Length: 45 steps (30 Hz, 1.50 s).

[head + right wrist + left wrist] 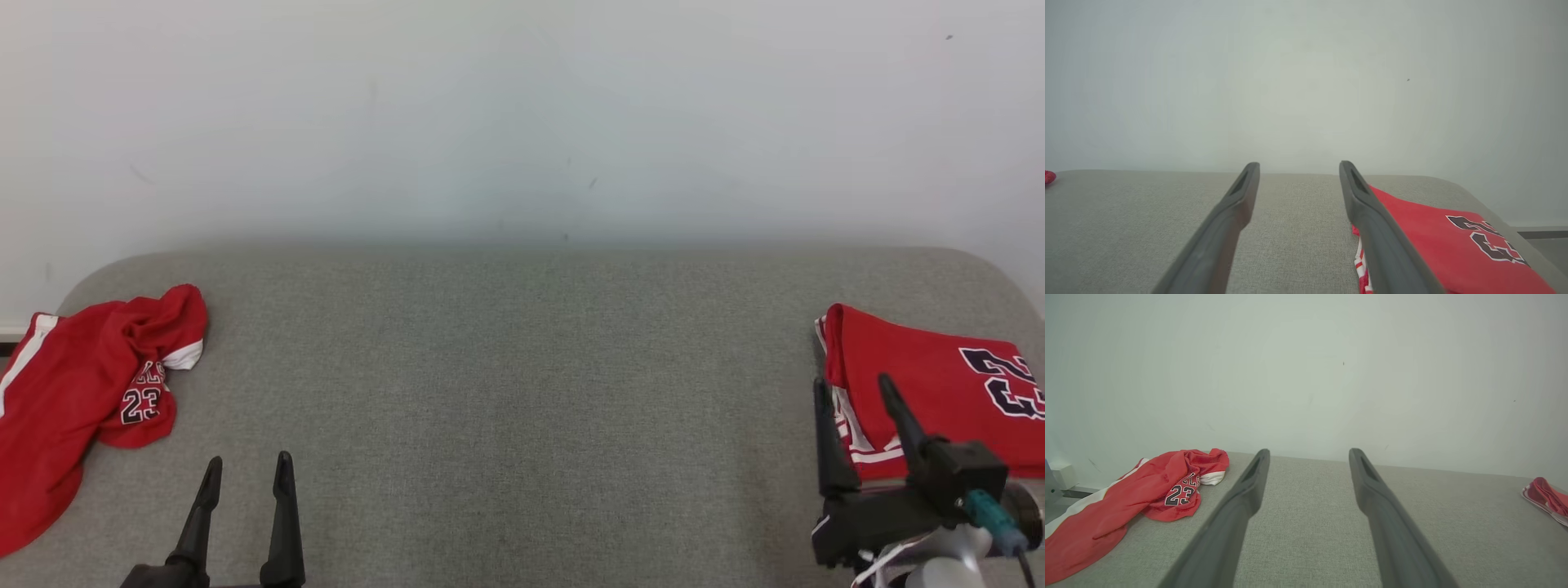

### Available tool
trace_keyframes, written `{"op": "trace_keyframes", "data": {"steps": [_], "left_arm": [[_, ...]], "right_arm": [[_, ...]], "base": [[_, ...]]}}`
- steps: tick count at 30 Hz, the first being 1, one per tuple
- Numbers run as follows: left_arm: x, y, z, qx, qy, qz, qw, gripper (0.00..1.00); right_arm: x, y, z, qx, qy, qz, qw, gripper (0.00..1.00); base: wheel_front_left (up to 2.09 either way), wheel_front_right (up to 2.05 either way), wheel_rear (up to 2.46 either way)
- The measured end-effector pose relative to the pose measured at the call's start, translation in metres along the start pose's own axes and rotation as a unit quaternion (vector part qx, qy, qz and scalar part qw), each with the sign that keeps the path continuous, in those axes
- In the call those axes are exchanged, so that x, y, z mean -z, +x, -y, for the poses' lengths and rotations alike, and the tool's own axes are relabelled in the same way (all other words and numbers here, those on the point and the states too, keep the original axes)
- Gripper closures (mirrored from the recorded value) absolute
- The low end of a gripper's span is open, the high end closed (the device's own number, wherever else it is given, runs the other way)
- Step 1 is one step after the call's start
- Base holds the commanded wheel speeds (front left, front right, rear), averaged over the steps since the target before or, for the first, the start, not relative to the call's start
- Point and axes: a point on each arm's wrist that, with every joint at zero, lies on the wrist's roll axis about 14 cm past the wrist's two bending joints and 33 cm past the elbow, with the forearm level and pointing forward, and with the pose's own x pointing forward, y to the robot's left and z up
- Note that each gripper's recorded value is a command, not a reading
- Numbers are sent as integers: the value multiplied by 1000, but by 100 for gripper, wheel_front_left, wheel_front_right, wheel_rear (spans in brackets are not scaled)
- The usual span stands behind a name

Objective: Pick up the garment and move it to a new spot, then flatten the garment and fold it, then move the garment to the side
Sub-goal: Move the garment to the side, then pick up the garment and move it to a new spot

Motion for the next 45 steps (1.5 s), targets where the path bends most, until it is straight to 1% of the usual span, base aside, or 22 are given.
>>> {"op": "trace_keyframes", "data": {"steps": [4, 12, 17, 24, 33, 40, 45], "left_arm": [[-1, -1, -1, -3, 1, 2, 1000, 0], [14, -14, 2, 4, 7, -25, 1000, 0], [18, -14, 0, 1, 6, -30, 1000, 0], [19, -12, 1, 2, 7, -31, 1000, 0], [17, -16, -4, -6, 11, -30, 999, 0], [13, -27, -19, -33, 15, -27, 999, 0], [8, -43, -38, -68, 25, -22, 997, 0]], "right_arm": [[3, -11, -18, -12, 19, 0, 1000, 0], [27, -27, -34, -21, 22, -47, 998, 0], [31, -30, -35, -20, 25, -52, 998, 0], [26, -28, -34, -18, 26, -44, 999, 0], [28, -27, -43, -30, 32, -47, 998, 0], [31, -20, -65, -61, 42, -51, 996, 0], [35, -15, -92, -100, 47, -56, 992, 0]], "base": [[0, 0, 0], [0, 0, 0], [0, 0, 0], [0, 0, 0], [0, 0, 0], [0, 0, 0], [0, 0, 0]]}}
